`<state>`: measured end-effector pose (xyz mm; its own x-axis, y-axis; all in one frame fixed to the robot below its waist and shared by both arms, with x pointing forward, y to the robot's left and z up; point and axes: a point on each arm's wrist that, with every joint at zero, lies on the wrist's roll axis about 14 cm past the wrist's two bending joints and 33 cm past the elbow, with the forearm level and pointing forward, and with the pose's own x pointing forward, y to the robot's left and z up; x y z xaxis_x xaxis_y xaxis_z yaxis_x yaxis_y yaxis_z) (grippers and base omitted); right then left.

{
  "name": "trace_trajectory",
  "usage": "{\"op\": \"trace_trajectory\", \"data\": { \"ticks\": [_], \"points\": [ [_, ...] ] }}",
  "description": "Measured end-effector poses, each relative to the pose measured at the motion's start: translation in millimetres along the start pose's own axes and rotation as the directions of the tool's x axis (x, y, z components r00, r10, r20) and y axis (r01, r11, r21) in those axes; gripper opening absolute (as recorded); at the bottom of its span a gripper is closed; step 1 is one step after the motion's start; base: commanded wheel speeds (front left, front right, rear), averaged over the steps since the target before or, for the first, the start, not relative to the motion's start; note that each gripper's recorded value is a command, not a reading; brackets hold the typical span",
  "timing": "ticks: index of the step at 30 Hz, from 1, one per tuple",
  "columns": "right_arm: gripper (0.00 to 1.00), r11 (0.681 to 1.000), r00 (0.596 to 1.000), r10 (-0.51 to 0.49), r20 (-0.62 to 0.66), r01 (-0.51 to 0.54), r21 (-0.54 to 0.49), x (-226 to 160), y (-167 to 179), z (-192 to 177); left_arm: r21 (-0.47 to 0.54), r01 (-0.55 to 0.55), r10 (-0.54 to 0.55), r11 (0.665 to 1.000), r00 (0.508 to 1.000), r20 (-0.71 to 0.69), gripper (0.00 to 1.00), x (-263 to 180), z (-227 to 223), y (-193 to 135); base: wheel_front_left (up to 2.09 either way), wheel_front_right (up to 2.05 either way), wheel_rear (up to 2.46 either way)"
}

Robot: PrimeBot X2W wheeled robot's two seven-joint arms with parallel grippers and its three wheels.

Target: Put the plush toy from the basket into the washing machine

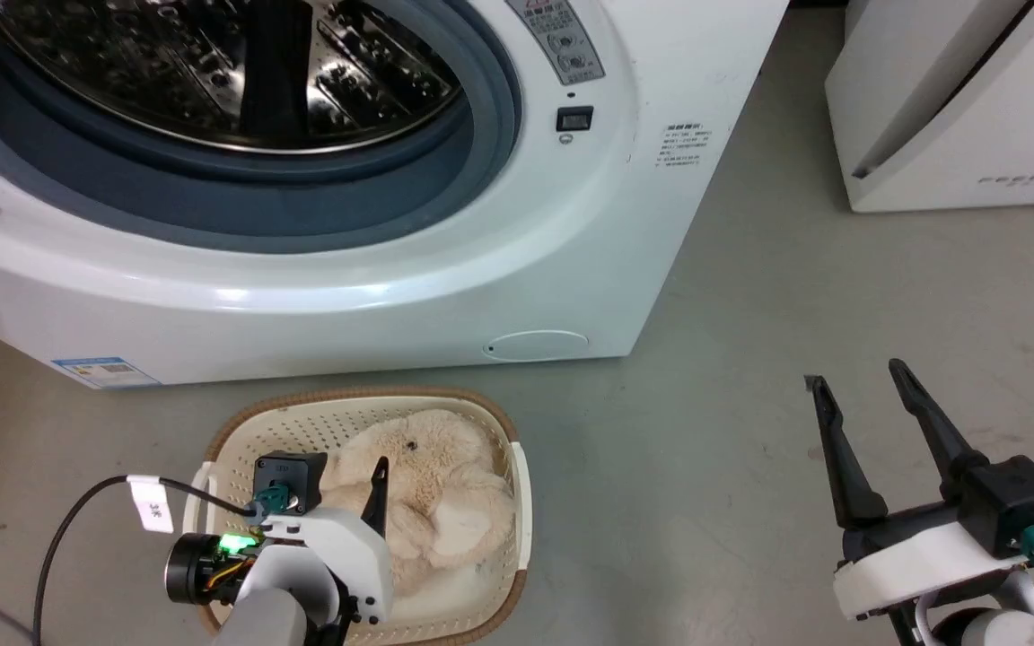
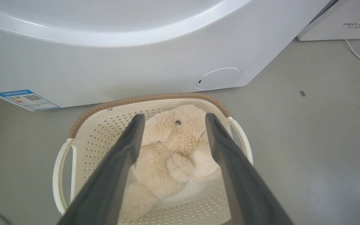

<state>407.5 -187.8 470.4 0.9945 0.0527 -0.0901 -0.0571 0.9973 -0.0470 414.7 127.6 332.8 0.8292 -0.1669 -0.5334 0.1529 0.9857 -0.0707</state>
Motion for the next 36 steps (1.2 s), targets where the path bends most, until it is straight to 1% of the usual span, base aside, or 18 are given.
{"op": "trace_trajectory", "data": {
  "ticks": [7,16,24,36],
  "points": [
    [1.00,1.000,1.000,-0.007,-0.024,0.007,-0.001,7,-3,-13,-0.008,0.014,-0.014,1.000,0.993,-0.117,1.00,16,-30,-2,0.00,0.00,0.00],
    [1.00,1.000,0.998,-0.023,-0.061,0.023,0.001,16,-9,-32,0.008,0.038,-0.035,0.999,0.963,-0.267,1.00,36,-68,-2,0.00,0.00,0.00],
    [1.00,0.999,0.995,-0.039,-0.094,0.039,0.000,23,-15,-50,0.014,0.059,-0.050,0.998,0.932,-0.359,1.00,54,-95,-4,0.00,0.00,0.00],
    [1.00,0.999,0.990,-0.046,-0.132,0.045,-0.012,36,-19,-77,0.008,0.059,-0.049,0.998,0.887,-0.459,1.00,79,-131,3,0.00,0.00,0.00]
  ]
}}
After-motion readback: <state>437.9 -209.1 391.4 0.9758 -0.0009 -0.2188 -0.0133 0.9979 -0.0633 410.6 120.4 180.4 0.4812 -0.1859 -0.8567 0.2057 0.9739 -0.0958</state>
